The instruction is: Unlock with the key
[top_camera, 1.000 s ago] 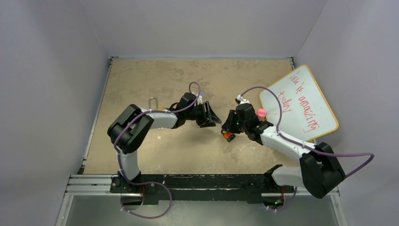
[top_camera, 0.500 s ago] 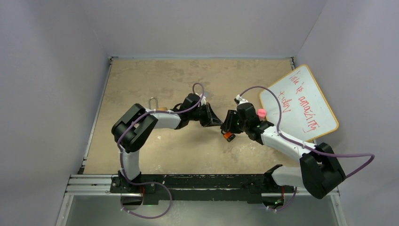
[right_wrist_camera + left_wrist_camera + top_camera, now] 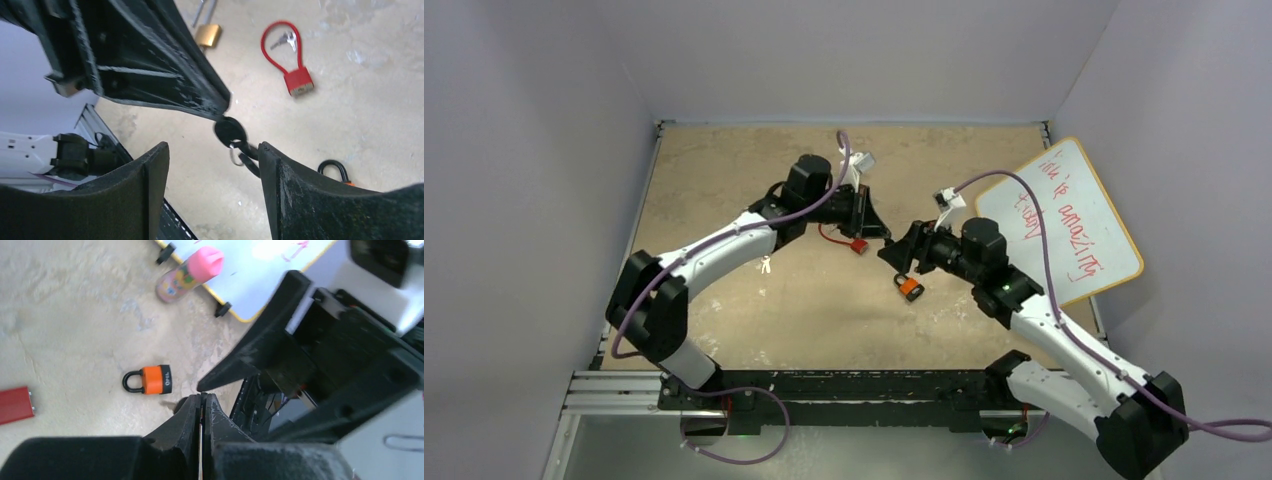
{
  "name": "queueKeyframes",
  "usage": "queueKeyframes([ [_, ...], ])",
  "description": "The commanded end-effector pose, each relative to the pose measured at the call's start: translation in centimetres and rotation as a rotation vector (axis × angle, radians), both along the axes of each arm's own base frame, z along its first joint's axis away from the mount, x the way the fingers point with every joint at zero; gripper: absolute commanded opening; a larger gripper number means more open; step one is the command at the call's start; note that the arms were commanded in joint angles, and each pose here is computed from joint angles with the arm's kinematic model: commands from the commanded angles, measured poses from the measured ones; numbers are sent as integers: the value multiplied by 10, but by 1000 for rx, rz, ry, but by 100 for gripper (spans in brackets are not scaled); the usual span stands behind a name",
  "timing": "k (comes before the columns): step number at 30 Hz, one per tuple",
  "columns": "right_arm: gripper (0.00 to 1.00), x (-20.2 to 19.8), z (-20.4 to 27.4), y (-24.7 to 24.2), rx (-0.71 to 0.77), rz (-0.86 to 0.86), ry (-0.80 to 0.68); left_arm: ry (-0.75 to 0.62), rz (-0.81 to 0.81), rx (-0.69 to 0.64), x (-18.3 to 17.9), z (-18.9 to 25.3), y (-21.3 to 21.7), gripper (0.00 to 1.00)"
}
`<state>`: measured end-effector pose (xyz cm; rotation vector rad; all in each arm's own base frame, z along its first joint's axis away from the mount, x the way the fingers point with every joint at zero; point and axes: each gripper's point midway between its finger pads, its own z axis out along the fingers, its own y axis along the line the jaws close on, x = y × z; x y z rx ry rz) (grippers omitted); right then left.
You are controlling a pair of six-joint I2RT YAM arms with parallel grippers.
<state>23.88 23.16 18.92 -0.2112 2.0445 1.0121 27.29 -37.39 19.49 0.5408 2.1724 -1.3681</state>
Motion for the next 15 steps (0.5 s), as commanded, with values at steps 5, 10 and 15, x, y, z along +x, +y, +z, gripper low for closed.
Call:
queueKeyframes([
  [5,65,-21,115,-1,228,57,-335,-267,-342,-95,-55,108,18,0],
  [10,49,-37,128,16,232,217,-342,-317,-418,-165,-73,138,23,0],
  [15,17,-56,133,31,272,379,-328,-361,-438,-184,-79,151,26,0],
])
